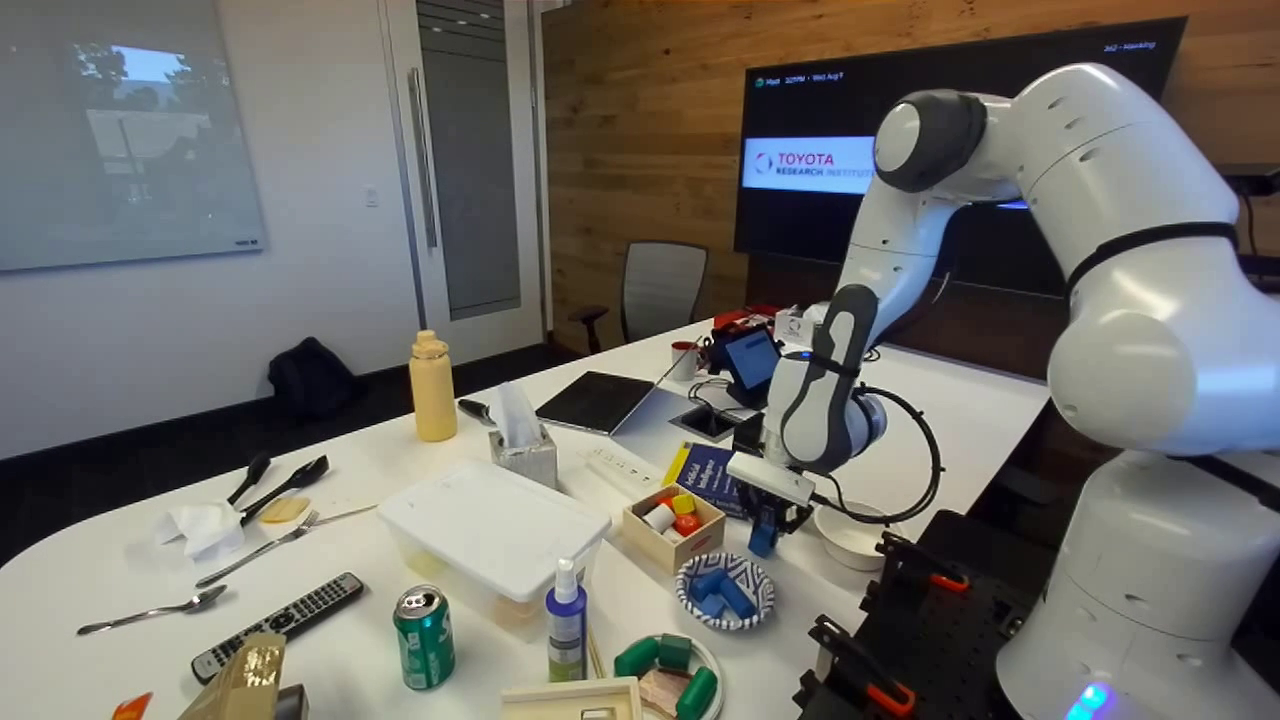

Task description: Put the blue block upright

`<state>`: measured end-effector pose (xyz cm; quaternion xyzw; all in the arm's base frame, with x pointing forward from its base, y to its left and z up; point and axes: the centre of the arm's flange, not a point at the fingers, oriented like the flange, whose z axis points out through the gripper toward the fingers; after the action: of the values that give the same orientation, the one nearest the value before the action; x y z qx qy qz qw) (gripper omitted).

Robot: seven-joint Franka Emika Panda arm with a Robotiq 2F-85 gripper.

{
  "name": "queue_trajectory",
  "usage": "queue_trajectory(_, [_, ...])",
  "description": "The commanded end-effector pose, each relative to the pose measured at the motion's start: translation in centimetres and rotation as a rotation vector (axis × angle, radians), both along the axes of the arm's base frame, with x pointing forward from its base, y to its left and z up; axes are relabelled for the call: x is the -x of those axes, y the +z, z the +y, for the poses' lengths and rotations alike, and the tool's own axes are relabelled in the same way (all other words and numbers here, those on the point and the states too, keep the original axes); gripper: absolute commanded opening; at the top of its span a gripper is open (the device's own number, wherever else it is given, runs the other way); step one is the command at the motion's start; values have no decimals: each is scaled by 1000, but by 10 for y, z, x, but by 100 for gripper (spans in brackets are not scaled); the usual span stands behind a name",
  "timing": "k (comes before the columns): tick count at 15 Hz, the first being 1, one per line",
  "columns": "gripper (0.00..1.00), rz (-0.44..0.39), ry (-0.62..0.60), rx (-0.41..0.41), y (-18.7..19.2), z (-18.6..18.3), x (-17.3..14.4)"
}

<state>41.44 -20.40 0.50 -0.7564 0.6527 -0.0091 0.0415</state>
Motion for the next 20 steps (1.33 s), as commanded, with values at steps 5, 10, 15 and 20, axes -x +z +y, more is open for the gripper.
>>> queue_trajectory(5, [9,-20,-4,-332,33,-16,4])
queue_trajectory(10, [9,26,-8,-492,29,-50,13])
queue_trajectory(15, [9,100,-12,-607,6,-59,10])
queue_trajectory(20, [9,175,-24,-642,-13,-50,-10])
